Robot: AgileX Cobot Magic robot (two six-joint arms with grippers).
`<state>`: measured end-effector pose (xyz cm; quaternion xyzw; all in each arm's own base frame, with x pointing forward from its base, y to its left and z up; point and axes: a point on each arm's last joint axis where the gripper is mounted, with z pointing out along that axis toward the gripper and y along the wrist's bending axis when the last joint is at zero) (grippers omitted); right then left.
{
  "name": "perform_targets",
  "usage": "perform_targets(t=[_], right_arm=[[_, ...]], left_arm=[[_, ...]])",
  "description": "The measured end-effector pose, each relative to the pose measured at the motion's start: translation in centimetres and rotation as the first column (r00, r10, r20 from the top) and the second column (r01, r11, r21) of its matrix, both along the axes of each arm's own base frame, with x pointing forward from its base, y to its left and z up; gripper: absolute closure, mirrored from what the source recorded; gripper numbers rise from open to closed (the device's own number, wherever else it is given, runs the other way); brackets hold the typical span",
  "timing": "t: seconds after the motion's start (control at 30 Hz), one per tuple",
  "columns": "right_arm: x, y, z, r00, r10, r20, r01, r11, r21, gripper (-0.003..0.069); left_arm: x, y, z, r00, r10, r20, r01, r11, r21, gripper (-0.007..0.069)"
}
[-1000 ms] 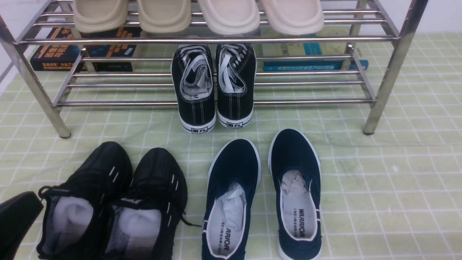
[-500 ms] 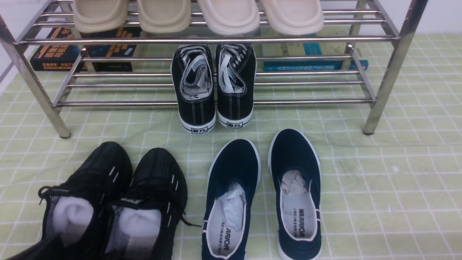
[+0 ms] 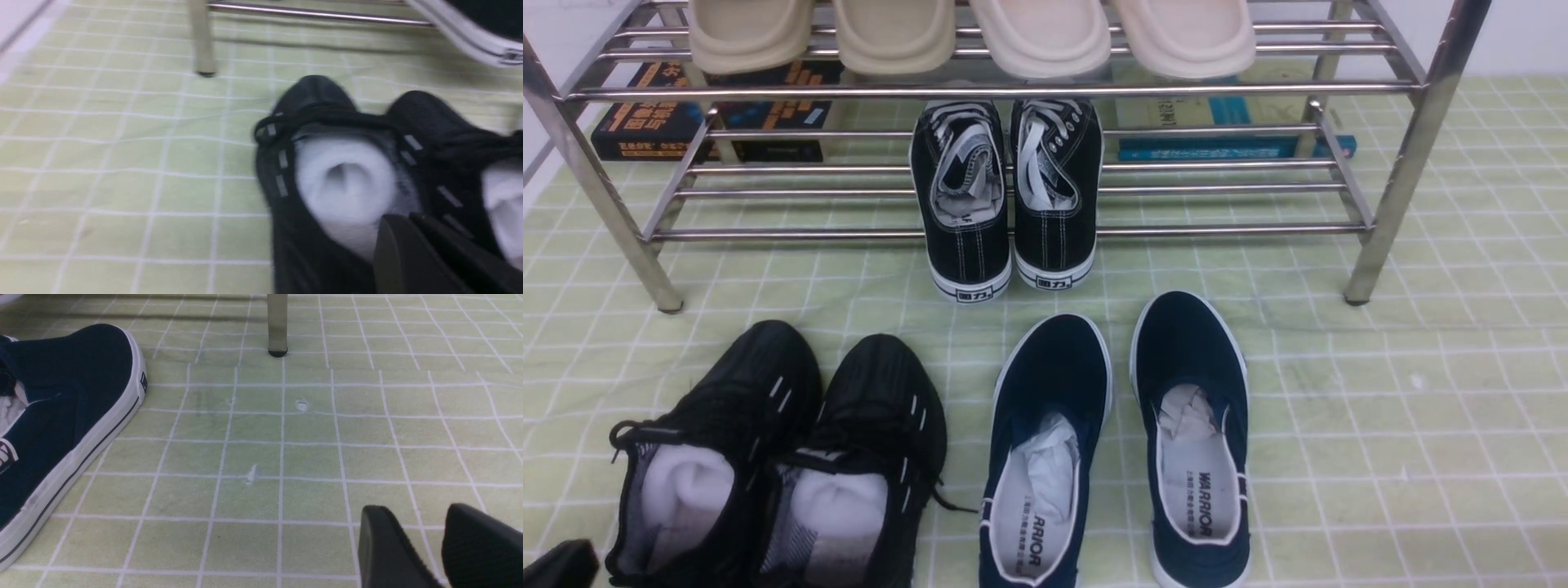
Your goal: Take the shoes off the shelf with your hand from the green coffee tablecloth.
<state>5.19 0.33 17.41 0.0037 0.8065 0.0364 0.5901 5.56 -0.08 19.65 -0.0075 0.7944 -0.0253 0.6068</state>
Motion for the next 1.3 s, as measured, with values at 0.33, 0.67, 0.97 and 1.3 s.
perform_targets(t=[0.33,0.67,0.97,1.3], right_arm=[[0.0,0.0,0.0,1.0,0.0,0.0,0.0,1.0,0.0,0.042],[0.0,0.0,0.0,1.0,0.0,0.0,0.0,1.0,0.0,0.042],[0.0,0.0,0.0,1.0,0.0,0.0,0.0,1.0,0.0,0.042],[0.0,0.0,0.0,1.0,0.0,0.0,0.0,1.0,0.0,0.042]], left_arm=[[-0.3,0.2,-2.2,1.0,0.024,-0.02,-0.024,0.999,0.022,0.0584],[-0.3,0.2,-2.2,1.0,0.024,-0.02,-0.024,0.999,0.022,0.0572],[-0.3,0.2,-2.2,1.0,0.024,-0.02,-0.024,0.999,0.022,0.0568],[-0.3,0.2,-2.2,1.0,0.024,-0.02,-0.024,0.999,0.022,0.0564]])
